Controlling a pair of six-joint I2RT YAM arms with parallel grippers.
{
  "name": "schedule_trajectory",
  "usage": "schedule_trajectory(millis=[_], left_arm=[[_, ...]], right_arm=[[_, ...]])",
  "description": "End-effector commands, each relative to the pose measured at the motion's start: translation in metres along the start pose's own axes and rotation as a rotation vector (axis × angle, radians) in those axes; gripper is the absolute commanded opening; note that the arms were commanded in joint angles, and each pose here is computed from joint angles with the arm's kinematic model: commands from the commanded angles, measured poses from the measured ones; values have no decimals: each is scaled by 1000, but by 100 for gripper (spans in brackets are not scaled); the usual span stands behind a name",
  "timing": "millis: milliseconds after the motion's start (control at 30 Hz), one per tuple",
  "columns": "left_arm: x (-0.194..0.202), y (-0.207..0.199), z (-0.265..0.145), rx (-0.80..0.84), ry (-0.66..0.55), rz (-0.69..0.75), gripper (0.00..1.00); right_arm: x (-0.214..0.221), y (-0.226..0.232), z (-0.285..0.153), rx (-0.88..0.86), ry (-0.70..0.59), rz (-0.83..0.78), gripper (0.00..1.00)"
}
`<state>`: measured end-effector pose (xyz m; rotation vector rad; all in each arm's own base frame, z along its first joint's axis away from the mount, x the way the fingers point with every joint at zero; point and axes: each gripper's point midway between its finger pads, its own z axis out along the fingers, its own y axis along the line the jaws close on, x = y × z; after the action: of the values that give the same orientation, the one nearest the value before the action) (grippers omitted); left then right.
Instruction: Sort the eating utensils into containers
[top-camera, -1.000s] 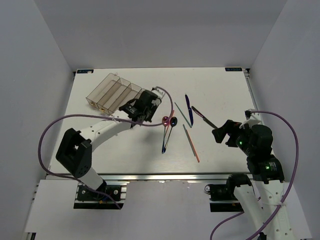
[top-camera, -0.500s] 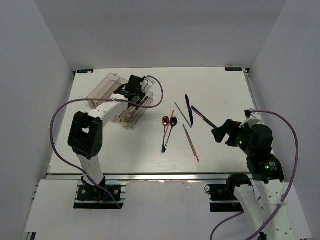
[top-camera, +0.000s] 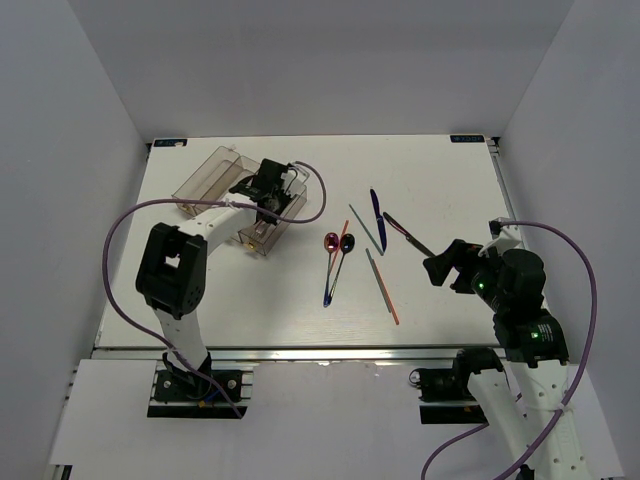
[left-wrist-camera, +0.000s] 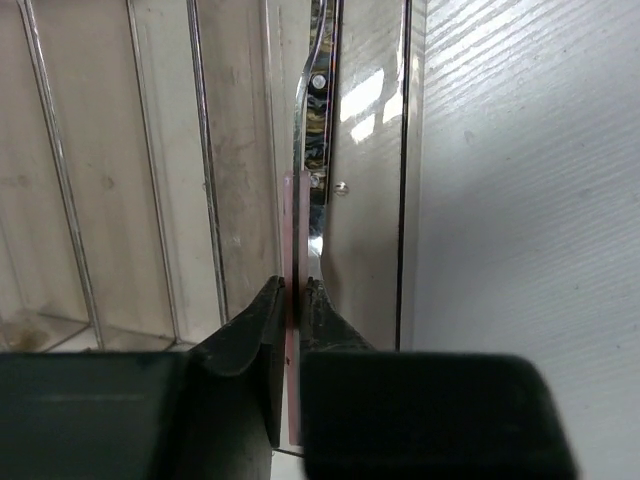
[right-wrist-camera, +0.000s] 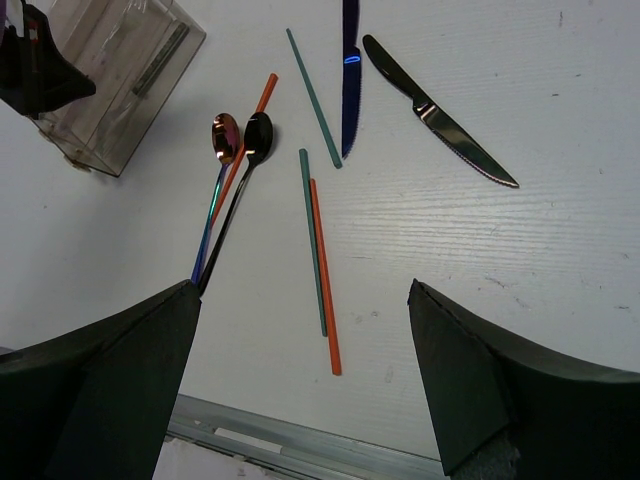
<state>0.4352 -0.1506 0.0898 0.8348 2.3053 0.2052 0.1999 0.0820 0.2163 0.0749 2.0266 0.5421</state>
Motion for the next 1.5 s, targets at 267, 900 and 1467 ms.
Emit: schedule_trajectory(millis=[267,900,1467], left_arm=[[-53,23,-57,-23,-213,-109,60],[-60,-159,-106,101,-328,-627,61],[1,-211,-63,186,-178,-602,54]], right_arm=[[-7,1,1,-2,-39,-15,89],[-6,0,2,1,-37,-16,89],[-6,0,0,1,-46,-16,89]])
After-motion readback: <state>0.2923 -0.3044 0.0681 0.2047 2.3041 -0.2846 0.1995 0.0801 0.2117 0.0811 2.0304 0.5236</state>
